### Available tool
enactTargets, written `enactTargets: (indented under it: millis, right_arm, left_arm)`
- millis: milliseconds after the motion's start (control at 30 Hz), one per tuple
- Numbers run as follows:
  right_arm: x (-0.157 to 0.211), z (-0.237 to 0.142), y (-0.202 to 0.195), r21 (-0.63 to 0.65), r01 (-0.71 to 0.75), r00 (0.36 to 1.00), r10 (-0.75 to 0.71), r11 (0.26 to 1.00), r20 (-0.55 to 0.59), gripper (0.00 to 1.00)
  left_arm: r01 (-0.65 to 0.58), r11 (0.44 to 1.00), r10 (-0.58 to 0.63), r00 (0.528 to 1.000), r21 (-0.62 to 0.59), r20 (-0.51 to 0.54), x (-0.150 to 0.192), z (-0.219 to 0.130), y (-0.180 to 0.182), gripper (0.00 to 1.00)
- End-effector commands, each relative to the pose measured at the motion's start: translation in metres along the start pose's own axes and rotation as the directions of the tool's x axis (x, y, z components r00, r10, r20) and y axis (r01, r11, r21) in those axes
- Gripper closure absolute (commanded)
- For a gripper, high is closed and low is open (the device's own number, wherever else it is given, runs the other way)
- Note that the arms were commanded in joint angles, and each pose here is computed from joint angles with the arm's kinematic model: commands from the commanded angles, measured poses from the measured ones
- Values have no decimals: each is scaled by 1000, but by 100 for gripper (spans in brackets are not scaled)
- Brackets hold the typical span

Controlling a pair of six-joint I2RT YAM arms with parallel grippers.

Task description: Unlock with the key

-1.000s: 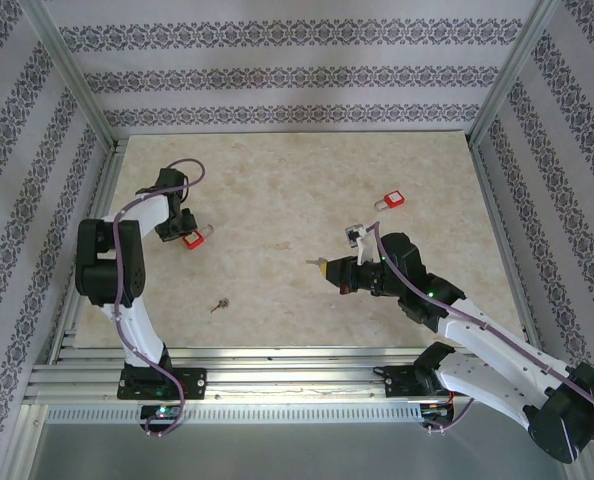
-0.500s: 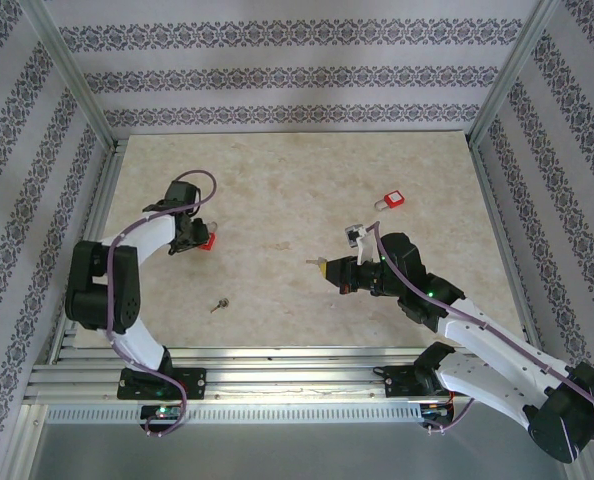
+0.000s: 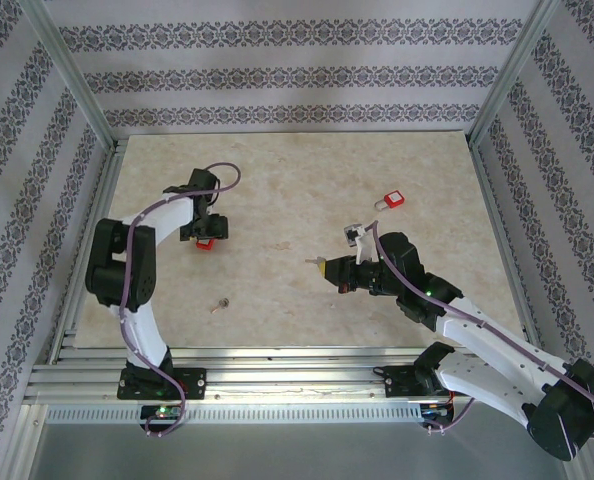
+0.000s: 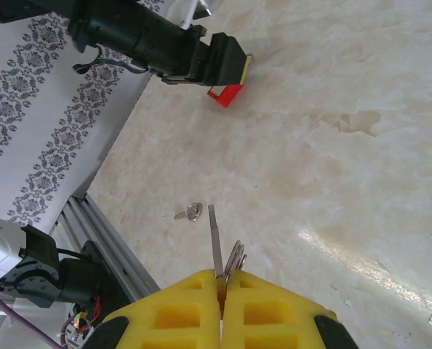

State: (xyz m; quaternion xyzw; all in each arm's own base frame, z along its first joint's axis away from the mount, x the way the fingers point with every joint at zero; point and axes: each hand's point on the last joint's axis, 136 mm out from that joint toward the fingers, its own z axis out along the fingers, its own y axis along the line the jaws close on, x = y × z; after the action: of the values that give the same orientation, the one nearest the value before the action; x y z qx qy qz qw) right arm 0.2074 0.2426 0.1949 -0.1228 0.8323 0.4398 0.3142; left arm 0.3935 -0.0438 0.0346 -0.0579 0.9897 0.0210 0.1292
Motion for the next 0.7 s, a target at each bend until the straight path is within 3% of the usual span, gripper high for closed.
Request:
enactTargets:
  millis: [0,233,667]
  right_arm:
    - [-6,-5,2,-6,-5,999,5,1000,39,100]
    - [-5,-6,1,0,-5,999,5,1000,43,100]
    - [-5,-7,0,5,-7,999,7,1000,48,100]
  left_arm:
    - [-86,994,81,994,-63,-76,7,-2,8,28]
    - [-105,992,97,990,-72,-102,9,5,8,37]
    - [-121,989,110,986,-84,-124,10,19,9,44]
